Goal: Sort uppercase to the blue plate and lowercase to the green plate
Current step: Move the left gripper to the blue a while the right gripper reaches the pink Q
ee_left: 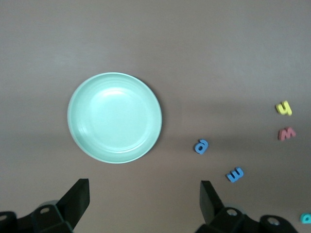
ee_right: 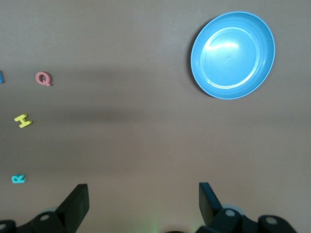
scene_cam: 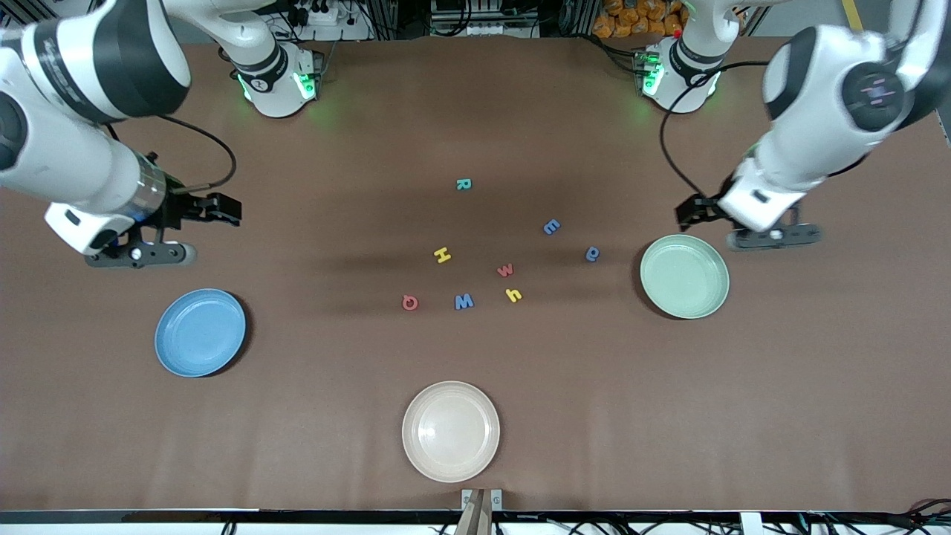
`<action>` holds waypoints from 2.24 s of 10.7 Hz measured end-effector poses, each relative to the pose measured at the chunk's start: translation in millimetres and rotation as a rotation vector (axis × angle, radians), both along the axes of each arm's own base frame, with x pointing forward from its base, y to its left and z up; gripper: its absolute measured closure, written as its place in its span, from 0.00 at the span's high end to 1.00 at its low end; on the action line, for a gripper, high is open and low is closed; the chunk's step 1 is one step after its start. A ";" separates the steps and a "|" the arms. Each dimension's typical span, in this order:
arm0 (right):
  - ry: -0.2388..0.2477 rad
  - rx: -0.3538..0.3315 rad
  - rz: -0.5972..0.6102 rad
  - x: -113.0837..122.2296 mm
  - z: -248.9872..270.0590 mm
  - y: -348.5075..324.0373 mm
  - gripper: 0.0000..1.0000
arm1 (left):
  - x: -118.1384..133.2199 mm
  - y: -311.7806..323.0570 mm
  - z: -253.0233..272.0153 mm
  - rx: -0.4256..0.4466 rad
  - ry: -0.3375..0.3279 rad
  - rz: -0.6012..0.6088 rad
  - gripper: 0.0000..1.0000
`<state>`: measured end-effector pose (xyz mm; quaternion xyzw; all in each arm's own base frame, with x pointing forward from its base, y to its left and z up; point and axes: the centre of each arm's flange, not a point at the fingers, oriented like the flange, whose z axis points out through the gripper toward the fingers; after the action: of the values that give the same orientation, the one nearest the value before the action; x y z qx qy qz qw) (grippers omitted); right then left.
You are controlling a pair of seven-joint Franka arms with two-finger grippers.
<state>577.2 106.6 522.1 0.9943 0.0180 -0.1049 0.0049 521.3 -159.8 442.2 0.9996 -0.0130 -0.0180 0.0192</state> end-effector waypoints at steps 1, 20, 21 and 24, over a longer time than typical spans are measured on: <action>-0.002 0.018 -0.013 1.1 2.3 -3.2 1.00 | -1.3 -13.0 -16.4 -0.007 0.002 -0.076 1.00; -0.070 0.087 0.102 13.0 -26.1 79.5 1.00 | -16.1 -107.3 -189.9 -0.048 -0.088 -0.675 1.00; -0.066 0.088 0.120 12.8 -34.9 92.7 1.00 | -17.3 -107.6 -192.1 -0.048 -0.086 -0.677 1.00; -0.071 0.101 0.170 24.6 -96.4 139.7 1.00 | -23.7 -111.0 -200.8 -0.051 -0.074 -0.687 1.00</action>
<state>601.8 246.3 425.6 0.9913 0.1075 -0.0677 -0.0354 497.6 -270.8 241.4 0.9360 -0.3497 0.0133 0.0367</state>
